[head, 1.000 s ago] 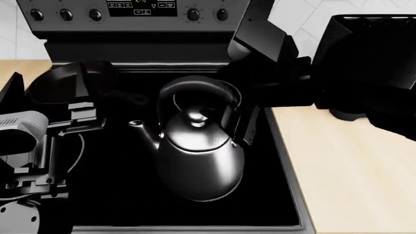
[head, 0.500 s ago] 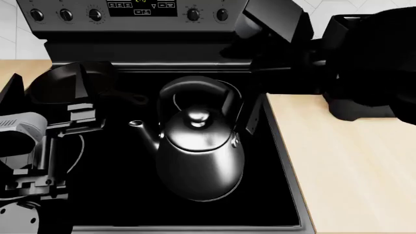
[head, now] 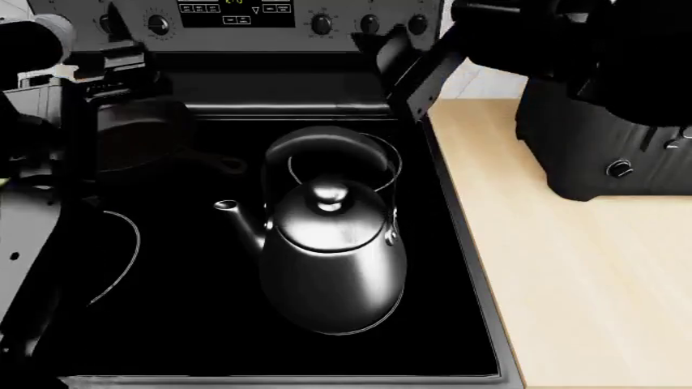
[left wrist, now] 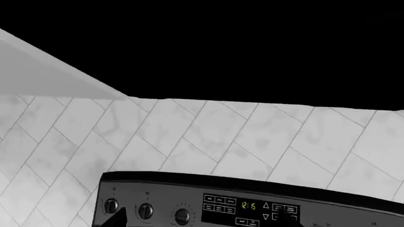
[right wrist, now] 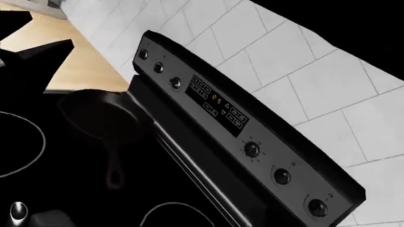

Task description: Pick the kettle from the counter and place it on a stove burner. Then turn the burner on.

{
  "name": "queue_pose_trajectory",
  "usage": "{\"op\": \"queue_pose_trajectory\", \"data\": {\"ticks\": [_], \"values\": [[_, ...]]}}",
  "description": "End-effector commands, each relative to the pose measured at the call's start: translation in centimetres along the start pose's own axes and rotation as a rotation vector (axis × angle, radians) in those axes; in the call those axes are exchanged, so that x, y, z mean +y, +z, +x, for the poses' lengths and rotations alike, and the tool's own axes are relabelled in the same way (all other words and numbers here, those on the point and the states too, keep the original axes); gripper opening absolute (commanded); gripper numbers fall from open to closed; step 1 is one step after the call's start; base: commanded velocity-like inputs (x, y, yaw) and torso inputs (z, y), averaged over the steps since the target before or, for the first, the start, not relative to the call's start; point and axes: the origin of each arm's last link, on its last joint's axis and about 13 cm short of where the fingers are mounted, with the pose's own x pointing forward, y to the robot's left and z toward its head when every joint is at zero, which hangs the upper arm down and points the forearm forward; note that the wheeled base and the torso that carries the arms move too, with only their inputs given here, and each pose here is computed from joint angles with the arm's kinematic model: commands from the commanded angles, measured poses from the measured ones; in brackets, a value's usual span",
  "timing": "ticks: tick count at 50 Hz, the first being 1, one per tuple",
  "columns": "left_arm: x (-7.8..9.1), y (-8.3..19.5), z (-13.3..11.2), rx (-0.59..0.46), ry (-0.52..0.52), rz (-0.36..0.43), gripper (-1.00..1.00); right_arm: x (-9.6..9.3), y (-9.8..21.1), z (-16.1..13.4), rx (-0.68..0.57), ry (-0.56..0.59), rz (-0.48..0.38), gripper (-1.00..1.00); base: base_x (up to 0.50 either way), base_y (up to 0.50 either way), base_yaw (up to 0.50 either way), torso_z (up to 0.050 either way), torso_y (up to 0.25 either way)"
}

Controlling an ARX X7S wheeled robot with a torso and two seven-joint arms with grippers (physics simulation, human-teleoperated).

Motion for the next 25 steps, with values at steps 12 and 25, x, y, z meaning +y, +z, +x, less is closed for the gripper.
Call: {"op": "queue_pose_trajectory", "data": {"ticks": [12, 25], "values": [[-2.9, 3.3, 12.0, 0.134, -0.057, 0.005, 1.0, -3.0, -1.0, 5.4, -0.035, -0.349, 0.224, 1.0, 0.0, 0.0, 0.0, 0.0, 0.0], [-4.5, 0.2, 16.0, 0.373, -0.1, -0.026, 1.0, -5.4, -5.4, 11.6, -0.019, -0.462, 0.375, 1.0, 0.0, 0.0, 0.0, 0.0, 0.0]]}}
